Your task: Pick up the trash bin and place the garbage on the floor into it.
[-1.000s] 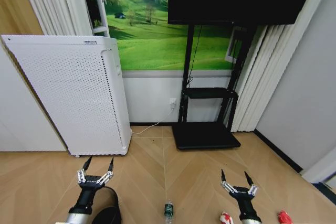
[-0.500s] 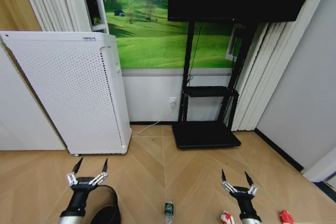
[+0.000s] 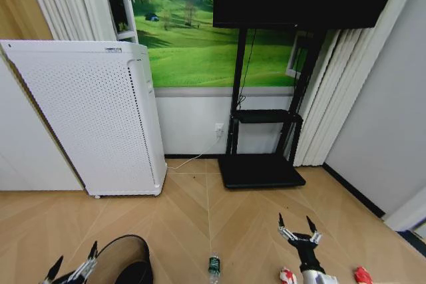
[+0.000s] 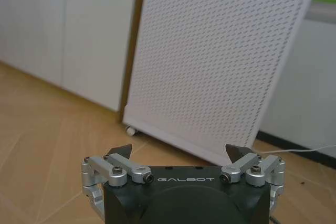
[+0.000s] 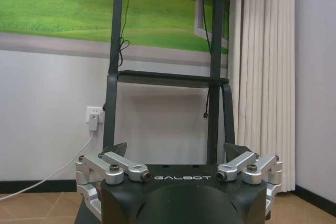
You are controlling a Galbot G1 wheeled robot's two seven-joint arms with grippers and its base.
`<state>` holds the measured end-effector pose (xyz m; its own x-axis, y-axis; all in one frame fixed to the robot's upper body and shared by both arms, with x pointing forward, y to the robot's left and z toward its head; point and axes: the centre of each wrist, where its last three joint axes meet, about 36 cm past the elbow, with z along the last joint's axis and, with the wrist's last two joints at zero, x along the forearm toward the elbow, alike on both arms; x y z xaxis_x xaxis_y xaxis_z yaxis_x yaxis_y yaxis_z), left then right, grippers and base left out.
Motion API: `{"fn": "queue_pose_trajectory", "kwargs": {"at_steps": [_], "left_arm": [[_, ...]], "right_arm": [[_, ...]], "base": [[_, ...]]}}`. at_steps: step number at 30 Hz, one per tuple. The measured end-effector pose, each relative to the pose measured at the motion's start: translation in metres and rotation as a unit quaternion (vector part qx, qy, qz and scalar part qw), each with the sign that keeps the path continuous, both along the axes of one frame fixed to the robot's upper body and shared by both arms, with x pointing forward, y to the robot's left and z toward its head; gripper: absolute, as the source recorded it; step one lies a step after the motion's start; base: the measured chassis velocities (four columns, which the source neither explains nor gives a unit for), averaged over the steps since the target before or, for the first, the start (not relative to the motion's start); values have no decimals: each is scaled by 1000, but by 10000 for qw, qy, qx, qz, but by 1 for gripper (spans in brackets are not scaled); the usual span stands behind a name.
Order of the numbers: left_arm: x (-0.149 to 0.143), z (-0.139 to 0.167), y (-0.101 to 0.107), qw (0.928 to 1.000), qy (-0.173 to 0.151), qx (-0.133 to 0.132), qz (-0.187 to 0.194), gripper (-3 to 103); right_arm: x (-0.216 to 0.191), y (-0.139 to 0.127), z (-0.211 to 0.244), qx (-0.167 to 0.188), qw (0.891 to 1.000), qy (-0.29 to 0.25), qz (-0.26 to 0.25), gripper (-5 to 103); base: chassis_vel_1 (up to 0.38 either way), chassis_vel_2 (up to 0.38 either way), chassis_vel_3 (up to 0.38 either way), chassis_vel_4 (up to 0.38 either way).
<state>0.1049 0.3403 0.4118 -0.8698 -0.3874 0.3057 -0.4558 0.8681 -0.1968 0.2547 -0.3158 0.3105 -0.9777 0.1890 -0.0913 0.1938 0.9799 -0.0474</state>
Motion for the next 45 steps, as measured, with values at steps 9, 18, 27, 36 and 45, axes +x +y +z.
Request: {"fn": "queue_pose_trajectory", "kwargs": {"at_steps": [9, 18, 27, 36, 45], "left_arm": [[-16, 0, -4, 9930, 960, -562, 396, 100], [10, -13, -4, 9825, 1467, -1028, 518, 99], [45, -19, -8, 9741, 1701, -1399, 509, 97], [56, -31, -9, 9633, 2066, -1629, 540, 101], [57, -37, -10, 9598, 1949, -1889, 718, 70]], "right_arm": [[19, -3, -15, 384, 9991, -88, -163, 100], [7, -17, -30, 429, 9989, 50, -178, 100], [8, -23, -23, 374, 9992, 34, -147, 100], [-3, -28, -19, 321, 9992, 50, -232, 100], [-12, -22, -17, 296, 9993, 84, -210, 100]], "base": [[0, 0, 0, 0], [0, 0, 0, 0], [0, 0, 0, 0], [0, 0, 0, 0], [0, 0, 0, 0]]}}
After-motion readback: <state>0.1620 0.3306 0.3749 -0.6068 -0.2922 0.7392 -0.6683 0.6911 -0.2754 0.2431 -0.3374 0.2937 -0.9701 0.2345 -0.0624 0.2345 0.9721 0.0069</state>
